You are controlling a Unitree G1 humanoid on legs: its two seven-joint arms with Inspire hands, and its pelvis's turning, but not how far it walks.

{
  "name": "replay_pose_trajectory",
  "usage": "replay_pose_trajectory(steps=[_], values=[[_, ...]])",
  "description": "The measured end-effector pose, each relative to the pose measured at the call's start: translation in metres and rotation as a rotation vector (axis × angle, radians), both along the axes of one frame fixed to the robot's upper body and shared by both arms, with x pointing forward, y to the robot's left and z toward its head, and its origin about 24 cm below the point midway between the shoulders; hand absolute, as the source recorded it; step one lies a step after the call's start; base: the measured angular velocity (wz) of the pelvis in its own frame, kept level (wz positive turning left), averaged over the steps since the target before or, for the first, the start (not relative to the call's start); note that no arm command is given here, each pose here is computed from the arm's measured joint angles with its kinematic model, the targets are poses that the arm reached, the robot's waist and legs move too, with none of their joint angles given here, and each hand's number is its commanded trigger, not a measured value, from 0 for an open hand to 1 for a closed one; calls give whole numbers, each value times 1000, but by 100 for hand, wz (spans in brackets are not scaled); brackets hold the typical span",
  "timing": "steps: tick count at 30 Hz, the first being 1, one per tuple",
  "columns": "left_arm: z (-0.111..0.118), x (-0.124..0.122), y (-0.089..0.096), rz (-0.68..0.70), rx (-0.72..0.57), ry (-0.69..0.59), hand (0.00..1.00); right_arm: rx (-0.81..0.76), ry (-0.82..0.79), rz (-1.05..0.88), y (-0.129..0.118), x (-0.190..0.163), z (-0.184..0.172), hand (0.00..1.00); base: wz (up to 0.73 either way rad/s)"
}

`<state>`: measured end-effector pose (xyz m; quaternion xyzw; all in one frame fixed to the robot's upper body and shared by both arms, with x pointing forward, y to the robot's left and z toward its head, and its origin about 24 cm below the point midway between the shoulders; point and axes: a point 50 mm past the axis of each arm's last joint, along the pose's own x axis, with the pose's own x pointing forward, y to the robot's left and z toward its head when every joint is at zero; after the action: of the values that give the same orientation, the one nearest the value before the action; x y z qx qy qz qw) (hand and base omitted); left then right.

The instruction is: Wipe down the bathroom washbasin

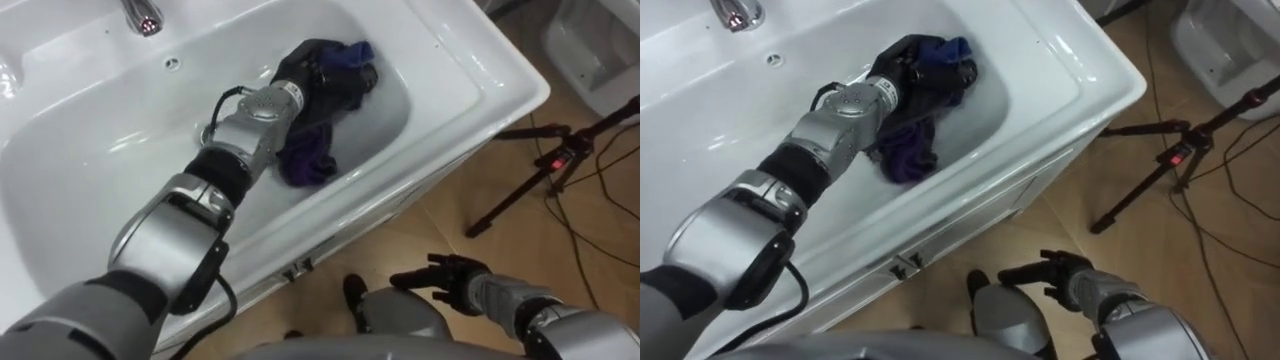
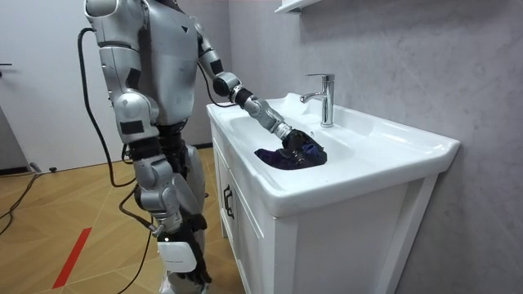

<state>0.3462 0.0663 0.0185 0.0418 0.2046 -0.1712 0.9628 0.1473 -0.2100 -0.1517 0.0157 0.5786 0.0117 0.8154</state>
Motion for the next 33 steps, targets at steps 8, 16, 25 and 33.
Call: replay_pose_trajectory(steps=[8,16,25,33], values=[[43,10,-21,-51,-105,-139,100,5,3,-52,-3,-3,0,0,-4],[56,15,-24,-27,-166,-167,100,1,12,-63,-2,-7,-2,0,-8],[39,15,-8,-10,-14,-144,100,6,25,-92,-3,-15,-5,0,0],[-34,-16,52,13,399,-7,100,14,41,-114,-4,-30,-9,0,2]])
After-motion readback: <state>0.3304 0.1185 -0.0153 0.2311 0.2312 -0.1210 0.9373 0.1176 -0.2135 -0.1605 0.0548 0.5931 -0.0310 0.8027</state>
